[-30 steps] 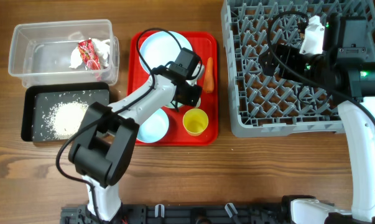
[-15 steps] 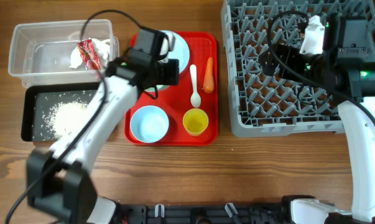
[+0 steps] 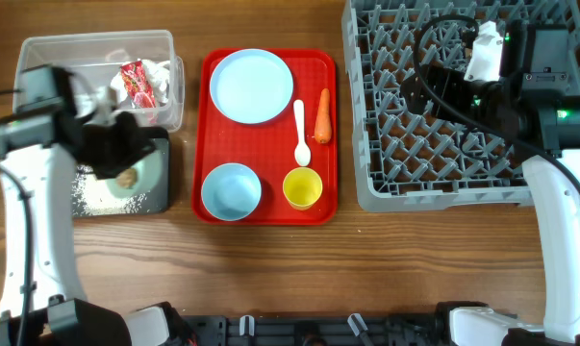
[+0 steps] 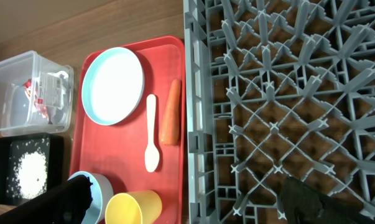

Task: Sort waste into correct bins and load items into the dishwasher rack
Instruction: 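Tip the green bowl over the black tray to dump the scraps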

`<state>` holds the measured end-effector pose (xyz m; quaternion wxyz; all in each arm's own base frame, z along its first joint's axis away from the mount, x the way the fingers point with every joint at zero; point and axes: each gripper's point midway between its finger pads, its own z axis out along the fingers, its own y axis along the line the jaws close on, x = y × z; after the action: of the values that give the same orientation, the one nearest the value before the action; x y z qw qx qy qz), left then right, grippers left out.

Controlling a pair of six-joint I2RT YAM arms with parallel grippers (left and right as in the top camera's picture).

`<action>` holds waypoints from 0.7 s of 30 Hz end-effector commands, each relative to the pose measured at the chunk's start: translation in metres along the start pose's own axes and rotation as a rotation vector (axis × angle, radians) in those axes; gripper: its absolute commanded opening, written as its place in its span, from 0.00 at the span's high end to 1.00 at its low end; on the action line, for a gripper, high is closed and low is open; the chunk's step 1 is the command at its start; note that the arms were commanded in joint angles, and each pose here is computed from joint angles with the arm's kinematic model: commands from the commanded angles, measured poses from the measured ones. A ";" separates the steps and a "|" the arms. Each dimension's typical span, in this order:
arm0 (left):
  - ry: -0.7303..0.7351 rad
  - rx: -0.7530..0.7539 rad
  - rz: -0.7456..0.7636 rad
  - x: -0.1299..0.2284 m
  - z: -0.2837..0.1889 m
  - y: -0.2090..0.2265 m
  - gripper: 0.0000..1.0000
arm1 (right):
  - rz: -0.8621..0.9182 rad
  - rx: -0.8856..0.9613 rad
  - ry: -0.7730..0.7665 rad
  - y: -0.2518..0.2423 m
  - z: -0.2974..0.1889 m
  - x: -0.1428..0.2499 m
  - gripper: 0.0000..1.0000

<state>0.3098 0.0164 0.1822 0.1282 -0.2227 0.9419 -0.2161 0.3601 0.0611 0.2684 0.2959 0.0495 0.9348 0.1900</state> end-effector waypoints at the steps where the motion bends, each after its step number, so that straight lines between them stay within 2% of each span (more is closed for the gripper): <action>1: -0.062 0.063 0.030 -0.015 -0.017 0.028 0.96 | -0.005 0.002 -0.015 0.002 -0.001 -0.005 0.00; 3: -0.096 0.104 0.007 -0.028 -0.021 0.042 0.96 | -0.006 0.003 -0.016 0.002 -0.001 -0.005 0.00; 7: -0.147 0.314 -0.017 -0.052 -0.023 0.056 0.96 | -0.005 0.003 -0.014 0.002 -0.001 -0.005 0.00; 11: -0.143 0.466 -0.114 -0.065 -0.015 0.072 0.96 | -0.006 0.003 -0.015 0.002 -0.001 -0.005 0.00; 17: -0.191 0.725 -0.175 -0.078 -0.031 0.068 0.96 | -0.003 0.005 -0.005 0.001 -0.001 -0.002 0.00; 21: -0.275 0.916 -0.184 -0.088 -0.063 0.058 0.96 | -0.002 0.005 -0.005 0.001 -0.001 -0.002 0.00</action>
<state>0.3406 0.1225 0.1843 0.2556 -0.2778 0.7708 -0.5131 0.3598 0.0611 0.2682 0.2952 0.0497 0.9350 0.1899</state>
